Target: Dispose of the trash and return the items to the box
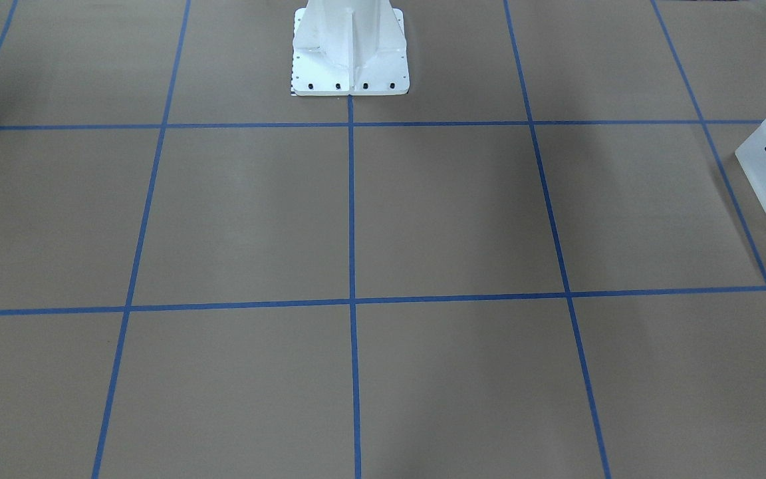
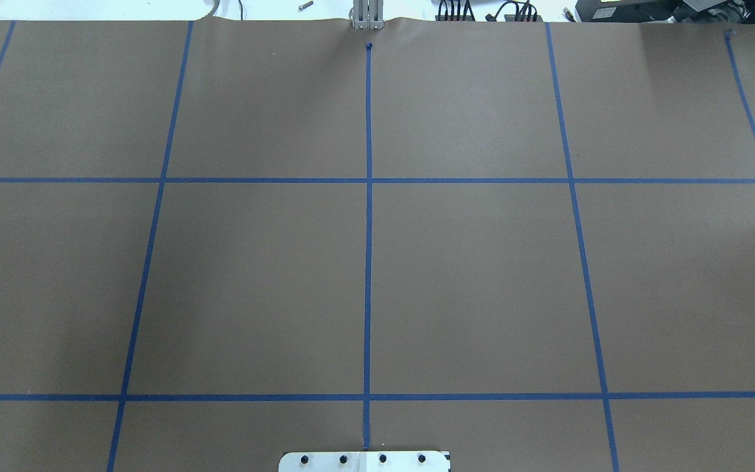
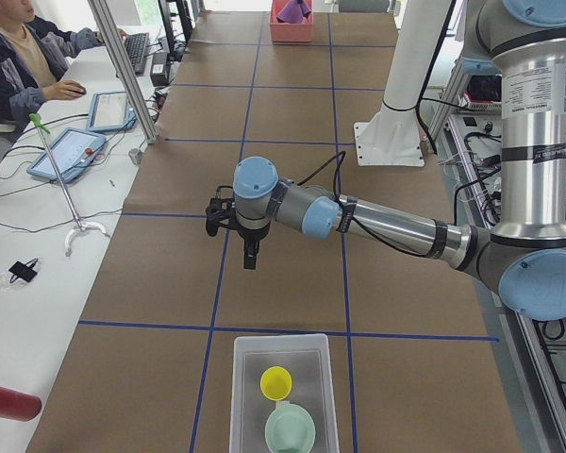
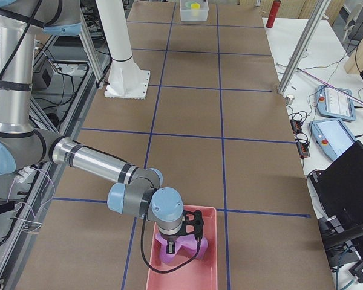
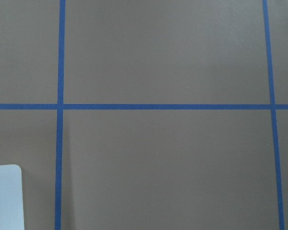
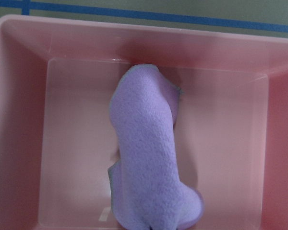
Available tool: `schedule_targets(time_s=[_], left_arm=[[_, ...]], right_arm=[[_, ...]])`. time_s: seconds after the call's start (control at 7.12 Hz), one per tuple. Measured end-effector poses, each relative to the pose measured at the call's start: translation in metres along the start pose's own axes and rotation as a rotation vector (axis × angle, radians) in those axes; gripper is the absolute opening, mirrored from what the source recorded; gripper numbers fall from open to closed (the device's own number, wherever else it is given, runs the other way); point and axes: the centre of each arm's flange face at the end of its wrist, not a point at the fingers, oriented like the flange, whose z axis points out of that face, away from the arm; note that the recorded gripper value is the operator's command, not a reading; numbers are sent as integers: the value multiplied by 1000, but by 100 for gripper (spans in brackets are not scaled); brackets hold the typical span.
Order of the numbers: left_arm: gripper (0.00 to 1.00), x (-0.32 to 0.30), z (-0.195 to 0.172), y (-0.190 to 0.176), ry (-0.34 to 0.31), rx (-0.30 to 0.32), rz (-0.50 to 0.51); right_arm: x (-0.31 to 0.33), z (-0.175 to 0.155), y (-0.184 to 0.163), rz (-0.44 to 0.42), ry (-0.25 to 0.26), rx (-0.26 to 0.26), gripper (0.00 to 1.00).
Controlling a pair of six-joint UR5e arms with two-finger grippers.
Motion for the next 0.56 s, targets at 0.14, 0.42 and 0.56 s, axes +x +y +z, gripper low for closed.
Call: schedule_targets(time_s=[0.14, 0.42, 0.56], left_arm=[[98, -1, 1, 1, -1, -1, -1], [98, -3, 1, 0, -15, 3, 32], [98, -11, 2, 0, -52, 10, 90]], right_arm=[[4, 2, -10, 3, 2, -2, 100], [6, -1, -32, 15, -3, 6, 100], [2, -9, -46, 21, -13, 23, 100]])
